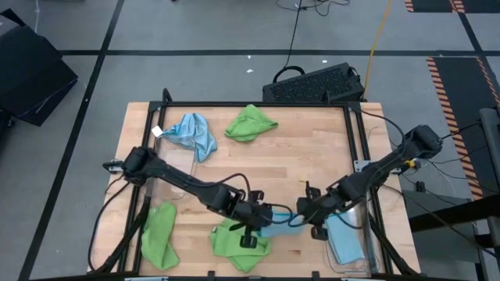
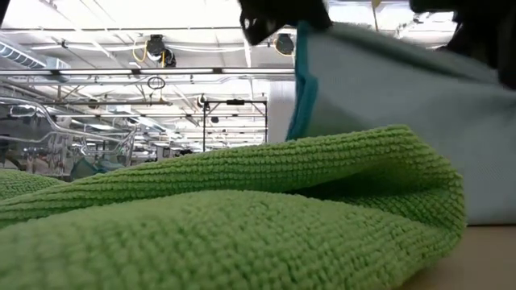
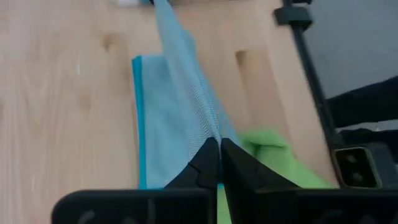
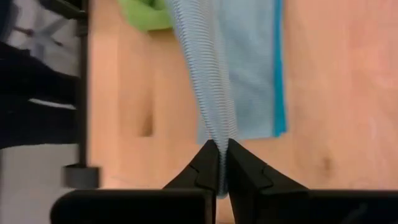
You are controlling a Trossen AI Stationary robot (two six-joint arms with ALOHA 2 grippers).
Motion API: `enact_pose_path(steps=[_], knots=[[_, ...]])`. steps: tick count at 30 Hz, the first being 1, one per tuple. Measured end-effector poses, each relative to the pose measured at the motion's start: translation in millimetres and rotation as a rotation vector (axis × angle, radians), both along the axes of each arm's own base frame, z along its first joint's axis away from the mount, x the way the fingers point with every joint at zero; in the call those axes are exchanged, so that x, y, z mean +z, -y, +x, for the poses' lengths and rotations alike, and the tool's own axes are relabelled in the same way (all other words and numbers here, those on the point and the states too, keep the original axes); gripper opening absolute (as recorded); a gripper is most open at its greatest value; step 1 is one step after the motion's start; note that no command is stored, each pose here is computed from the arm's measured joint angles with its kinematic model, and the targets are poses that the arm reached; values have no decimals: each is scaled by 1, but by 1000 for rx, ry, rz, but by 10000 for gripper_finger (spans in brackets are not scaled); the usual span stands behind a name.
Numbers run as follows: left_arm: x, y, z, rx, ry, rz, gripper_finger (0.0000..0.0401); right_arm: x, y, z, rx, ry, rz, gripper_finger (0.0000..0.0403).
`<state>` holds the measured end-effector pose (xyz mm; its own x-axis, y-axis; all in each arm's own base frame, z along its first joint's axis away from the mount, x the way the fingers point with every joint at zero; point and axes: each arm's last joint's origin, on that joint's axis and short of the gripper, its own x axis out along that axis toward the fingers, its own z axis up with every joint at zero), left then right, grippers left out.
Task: Sort microfiber towel by color & place in baskets
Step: Fold the right blue microfiber towel
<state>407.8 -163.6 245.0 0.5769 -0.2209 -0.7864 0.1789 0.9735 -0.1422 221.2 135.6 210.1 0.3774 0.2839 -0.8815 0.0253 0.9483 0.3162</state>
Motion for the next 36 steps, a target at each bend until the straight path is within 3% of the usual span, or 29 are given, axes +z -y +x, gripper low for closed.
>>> enact_pose_path(steps=[7,11,19,25,31,36], knots=[[-41,-16,-10,86,-124,5,6,-5,2,5,-17,28,-75,15],[-57,-23,-11,125,-117,-17,17,-10,5,8,-23,18,-113,16],[-71,-32,-12,162,-85,-4,6,-41,13,23,-15,-76,-201,17],[-75,-37,-14,238,-80,81,29,-54,21,31,-75,-85,-303,22],[-75,-43,-14,354,-67,125,32,-54,24,32,-59,-80,-314,74],[-75,-42,-14,355,-66,122,54,-45,21,33,-25,-55,-313,141]])
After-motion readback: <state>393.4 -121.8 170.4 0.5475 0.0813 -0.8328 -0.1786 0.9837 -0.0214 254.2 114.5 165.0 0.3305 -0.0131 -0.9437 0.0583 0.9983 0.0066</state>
